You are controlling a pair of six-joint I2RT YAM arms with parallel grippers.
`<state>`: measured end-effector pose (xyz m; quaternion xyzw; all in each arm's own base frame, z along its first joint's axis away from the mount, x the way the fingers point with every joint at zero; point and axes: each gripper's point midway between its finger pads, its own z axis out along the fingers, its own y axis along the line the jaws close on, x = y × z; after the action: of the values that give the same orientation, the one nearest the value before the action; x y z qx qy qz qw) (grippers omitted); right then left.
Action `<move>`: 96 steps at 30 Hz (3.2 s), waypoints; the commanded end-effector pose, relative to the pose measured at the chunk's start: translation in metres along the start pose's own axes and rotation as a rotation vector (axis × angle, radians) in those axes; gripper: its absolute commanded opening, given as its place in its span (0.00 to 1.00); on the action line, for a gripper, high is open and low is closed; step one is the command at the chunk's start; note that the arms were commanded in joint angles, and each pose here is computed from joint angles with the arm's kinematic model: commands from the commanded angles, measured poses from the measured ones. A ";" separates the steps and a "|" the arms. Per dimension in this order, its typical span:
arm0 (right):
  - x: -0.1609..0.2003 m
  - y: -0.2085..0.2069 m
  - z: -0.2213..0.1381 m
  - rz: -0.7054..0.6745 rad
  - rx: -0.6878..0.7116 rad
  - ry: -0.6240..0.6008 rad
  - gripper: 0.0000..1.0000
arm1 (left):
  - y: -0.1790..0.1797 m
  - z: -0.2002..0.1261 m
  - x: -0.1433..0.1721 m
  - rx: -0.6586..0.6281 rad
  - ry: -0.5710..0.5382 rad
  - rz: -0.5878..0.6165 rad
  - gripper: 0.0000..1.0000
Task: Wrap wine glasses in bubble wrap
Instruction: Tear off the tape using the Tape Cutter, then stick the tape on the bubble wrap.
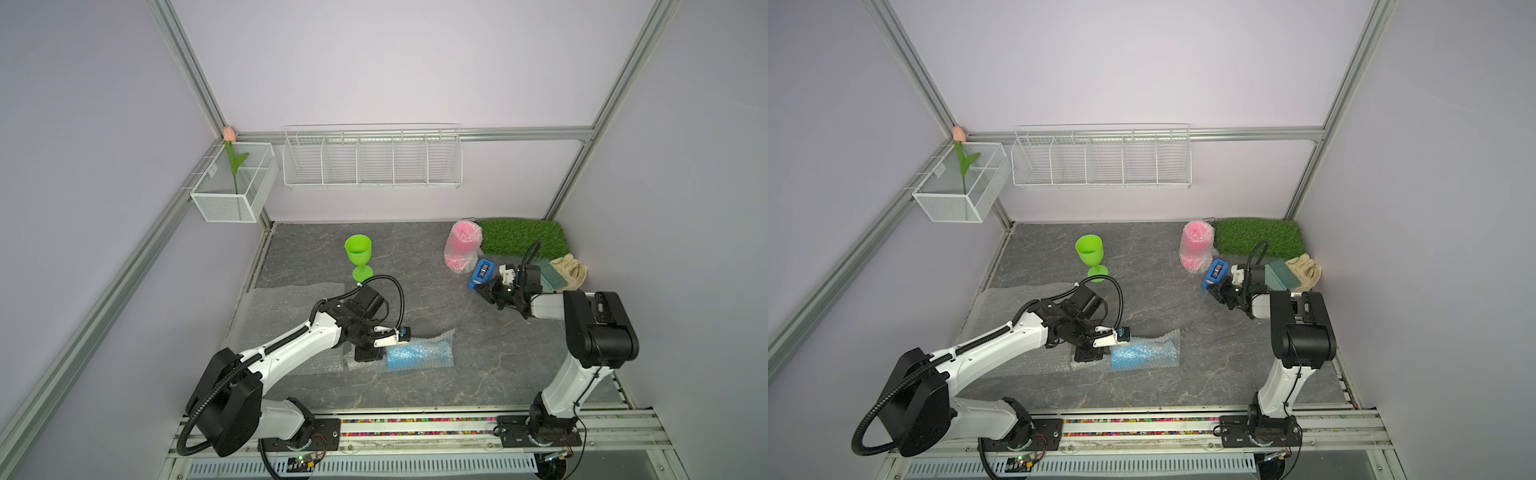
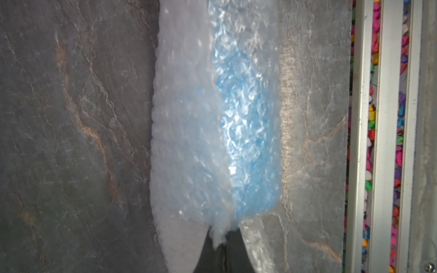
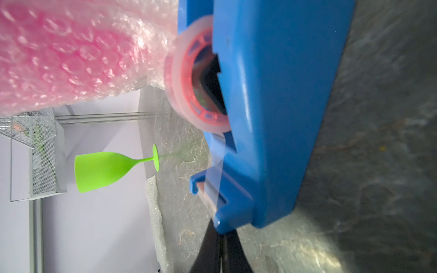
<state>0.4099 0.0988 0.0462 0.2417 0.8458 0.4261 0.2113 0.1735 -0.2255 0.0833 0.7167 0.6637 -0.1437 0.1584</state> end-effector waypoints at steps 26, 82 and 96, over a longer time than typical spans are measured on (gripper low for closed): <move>0.029 0.091 -0.067 -0.381 0.101 -0.082 0.07 | -0.007 0.000 -0.001 0.050 0.008 0.006 0.05; 0.279 0.184 -0.060 -1.167 -0.231 0.216 0.07 | -0.008 0.001 -0.006 0.045 -0.024 0.017 0.04; 0.312 0.180 -0.130 -1.230 -0.506 0.236 0.07 | -0.008 0.002 -0.004 0.044 -0.014 0.016 0.04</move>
<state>0.1476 0.2967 0.2155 -0.3570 0.7508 0.4165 0.3679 0.1715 -0.2292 0.0849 0.7164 0.6618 -0.1563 0.1560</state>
